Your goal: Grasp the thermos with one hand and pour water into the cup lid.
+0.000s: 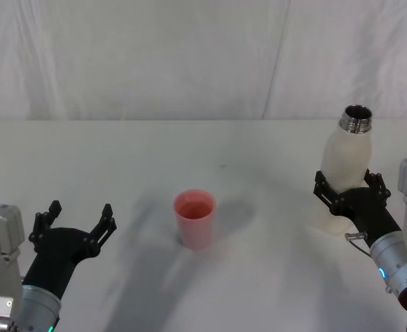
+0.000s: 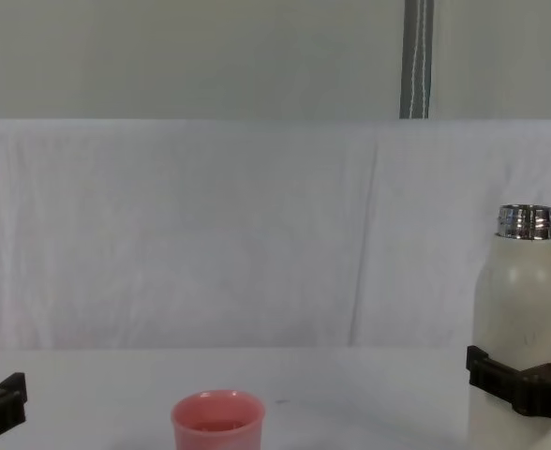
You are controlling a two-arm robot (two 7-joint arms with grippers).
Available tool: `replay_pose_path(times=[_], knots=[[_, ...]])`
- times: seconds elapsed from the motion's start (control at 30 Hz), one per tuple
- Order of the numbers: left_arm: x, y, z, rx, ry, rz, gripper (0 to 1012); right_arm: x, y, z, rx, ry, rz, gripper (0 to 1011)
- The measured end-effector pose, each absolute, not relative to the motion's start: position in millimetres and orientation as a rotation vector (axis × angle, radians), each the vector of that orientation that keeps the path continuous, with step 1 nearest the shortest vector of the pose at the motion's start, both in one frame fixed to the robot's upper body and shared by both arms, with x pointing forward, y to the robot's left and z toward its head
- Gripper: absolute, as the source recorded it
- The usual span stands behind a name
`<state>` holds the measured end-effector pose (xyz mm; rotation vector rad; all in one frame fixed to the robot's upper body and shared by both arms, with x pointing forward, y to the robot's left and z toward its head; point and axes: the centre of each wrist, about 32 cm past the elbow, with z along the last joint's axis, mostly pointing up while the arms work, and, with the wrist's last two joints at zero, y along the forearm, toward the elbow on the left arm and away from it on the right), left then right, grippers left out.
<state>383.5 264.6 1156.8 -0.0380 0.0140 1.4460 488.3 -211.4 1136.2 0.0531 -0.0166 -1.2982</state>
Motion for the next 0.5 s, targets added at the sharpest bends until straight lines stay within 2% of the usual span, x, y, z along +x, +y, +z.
replay_pose_path(times=[0.5], knots=[[383.5,264.5,1156.8,-0.038,0.014,1.446,1001,490,-215,1166.5,0.038,-0.122,-1.267,950]])
